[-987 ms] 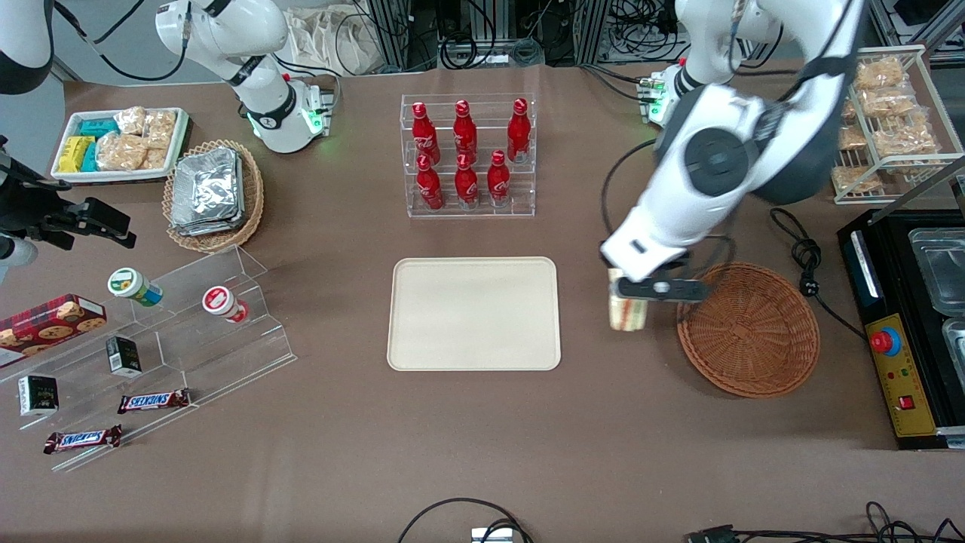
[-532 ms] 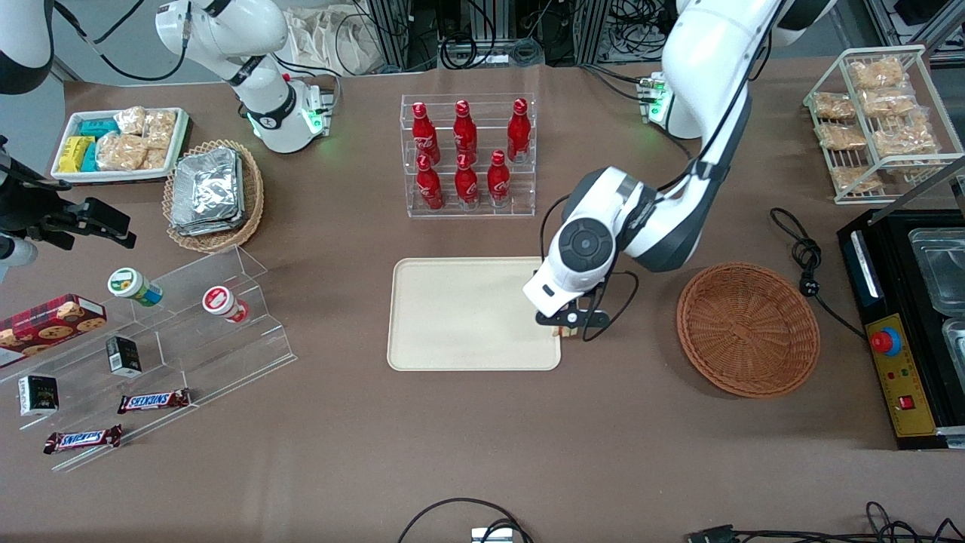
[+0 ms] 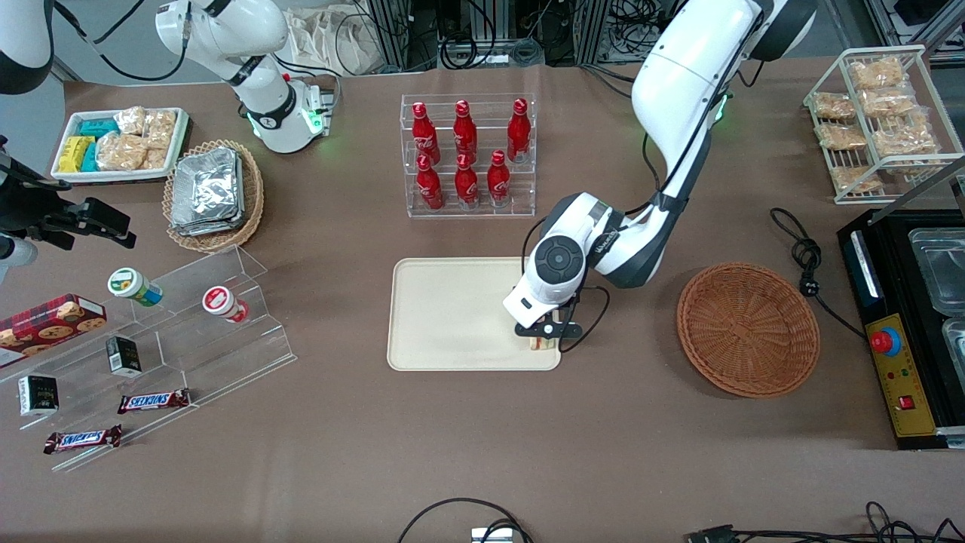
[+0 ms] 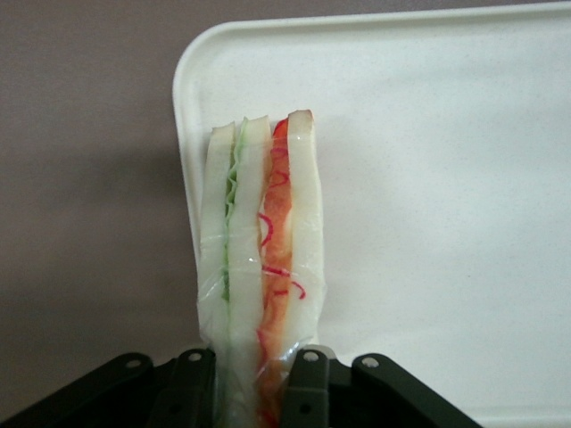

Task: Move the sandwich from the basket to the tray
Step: 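Lower the sandwich onto the tray and open the left gripper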

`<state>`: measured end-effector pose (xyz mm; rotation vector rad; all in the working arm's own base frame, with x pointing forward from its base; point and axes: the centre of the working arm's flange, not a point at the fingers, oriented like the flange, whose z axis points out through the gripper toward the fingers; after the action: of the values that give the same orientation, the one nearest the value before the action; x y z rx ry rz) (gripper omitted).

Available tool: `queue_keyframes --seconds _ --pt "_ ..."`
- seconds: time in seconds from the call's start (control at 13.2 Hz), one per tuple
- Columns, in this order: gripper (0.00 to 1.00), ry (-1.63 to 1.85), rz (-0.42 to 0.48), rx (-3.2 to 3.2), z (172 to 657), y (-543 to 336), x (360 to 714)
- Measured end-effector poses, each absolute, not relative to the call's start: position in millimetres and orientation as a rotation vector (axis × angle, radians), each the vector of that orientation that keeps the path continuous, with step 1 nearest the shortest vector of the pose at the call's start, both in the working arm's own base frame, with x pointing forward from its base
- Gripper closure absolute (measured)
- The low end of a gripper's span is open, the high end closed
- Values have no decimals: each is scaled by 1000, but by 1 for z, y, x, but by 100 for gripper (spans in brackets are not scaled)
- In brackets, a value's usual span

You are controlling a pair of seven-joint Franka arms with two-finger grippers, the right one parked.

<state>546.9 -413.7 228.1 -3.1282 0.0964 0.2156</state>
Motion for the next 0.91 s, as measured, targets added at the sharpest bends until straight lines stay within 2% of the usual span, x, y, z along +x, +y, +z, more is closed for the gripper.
queue_keyframes --seconds 0.3,0.46,0.91 --pt "82 102 215 -3128 221 -416 545" --pt "65 100 211 -3129 222 -416 547" --pt "1 77 167 -3138 234 -411 558"
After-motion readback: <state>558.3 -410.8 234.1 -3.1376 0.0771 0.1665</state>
